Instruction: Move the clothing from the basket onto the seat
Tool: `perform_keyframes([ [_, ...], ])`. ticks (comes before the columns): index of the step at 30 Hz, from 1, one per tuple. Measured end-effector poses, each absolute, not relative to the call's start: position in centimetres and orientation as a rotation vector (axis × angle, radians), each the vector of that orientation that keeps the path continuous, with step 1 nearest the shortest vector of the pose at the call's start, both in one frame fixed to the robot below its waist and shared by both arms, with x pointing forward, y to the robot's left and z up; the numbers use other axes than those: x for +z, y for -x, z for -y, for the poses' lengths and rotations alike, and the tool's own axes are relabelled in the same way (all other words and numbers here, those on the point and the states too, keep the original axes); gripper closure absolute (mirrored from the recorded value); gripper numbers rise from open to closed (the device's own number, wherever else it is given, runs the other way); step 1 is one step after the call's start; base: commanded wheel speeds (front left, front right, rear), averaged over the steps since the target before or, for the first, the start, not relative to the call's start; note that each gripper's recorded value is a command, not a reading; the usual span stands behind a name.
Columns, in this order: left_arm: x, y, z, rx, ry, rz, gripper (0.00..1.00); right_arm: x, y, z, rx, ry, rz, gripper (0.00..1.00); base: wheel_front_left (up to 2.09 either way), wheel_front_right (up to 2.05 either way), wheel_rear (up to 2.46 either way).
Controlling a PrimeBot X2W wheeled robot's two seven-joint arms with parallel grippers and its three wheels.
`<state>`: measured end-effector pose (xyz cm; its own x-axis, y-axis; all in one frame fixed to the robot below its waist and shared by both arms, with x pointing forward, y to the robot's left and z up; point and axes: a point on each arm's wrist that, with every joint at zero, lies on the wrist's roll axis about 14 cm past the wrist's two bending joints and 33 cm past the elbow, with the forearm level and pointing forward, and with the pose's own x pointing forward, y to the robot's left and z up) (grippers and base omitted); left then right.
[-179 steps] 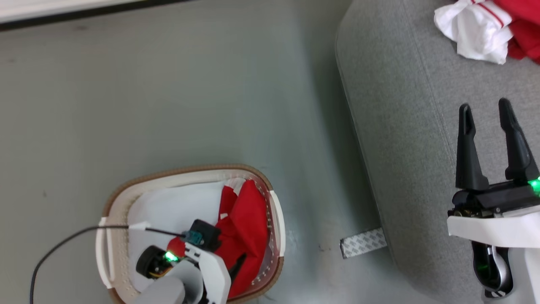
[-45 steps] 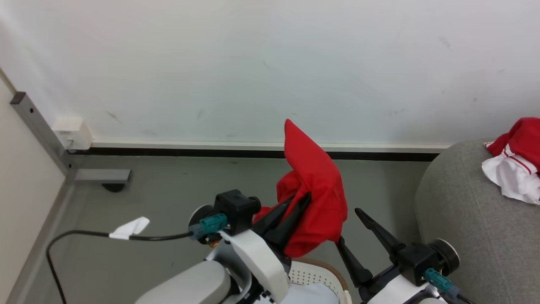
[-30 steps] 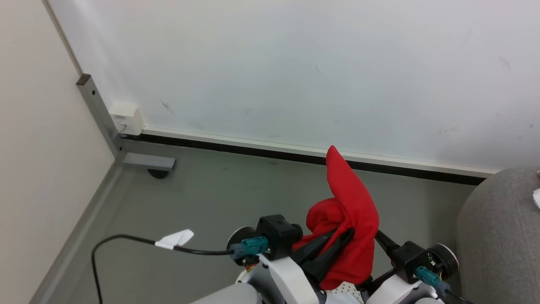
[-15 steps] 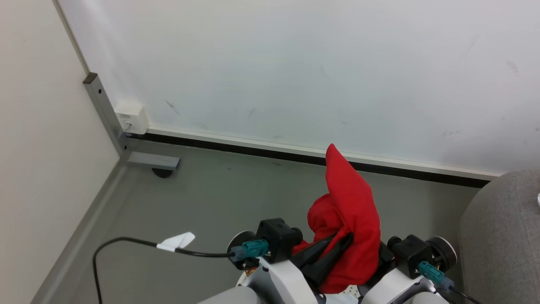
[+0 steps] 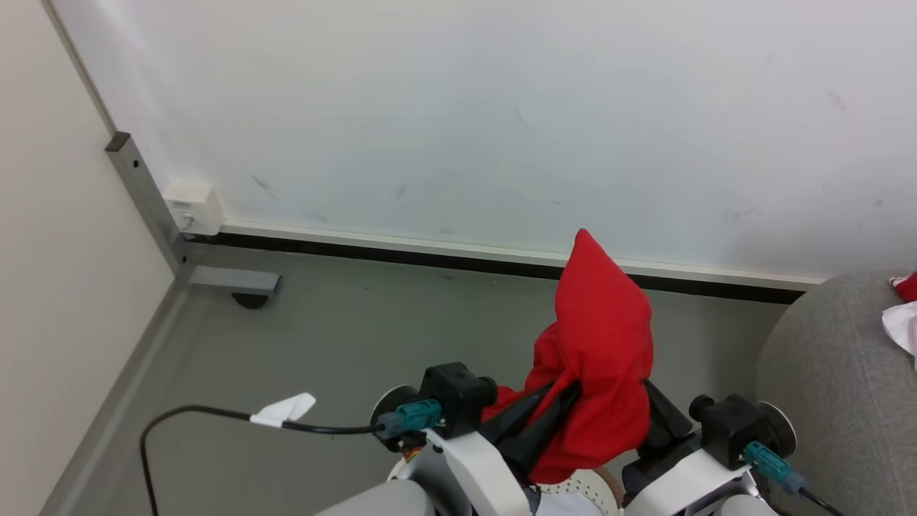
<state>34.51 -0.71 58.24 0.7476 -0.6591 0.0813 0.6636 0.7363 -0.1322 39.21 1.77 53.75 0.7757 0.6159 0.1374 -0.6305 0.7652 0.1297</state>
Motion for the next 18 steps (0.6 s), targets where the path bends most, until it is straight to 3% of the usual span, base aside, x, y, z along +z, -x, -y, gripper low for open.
perform_keyframes([
  [3,58.3,-34.7,1.0,-0.734,0.155,0.036,1.00,53.9,-39.4,-0.6,0.644,-0.186,0.094,1.00,0.00,0.00,0.00],
  [4,58.3,-34.8,1.1,-0.738,0.155,0.035,0.78,53.9,-39.4,-0.3,0.635,-0.192,0.095,1.00,0.00,0.00,0.00],
  [6,58.5,-34.9,1.5,-0.752,0.158,0.040,0.00,54.1,-39.6,0.4,0.614,-0.201,0.102,1.00,0.00,0.00,0.00],
  [18,60.0,-35.6,5.8,-0.881,0.177,0.108,0.00,55.5,-40.5,7.7,0.409,-0.262,0.160,1.00,0.00,0.00,0.00],
])
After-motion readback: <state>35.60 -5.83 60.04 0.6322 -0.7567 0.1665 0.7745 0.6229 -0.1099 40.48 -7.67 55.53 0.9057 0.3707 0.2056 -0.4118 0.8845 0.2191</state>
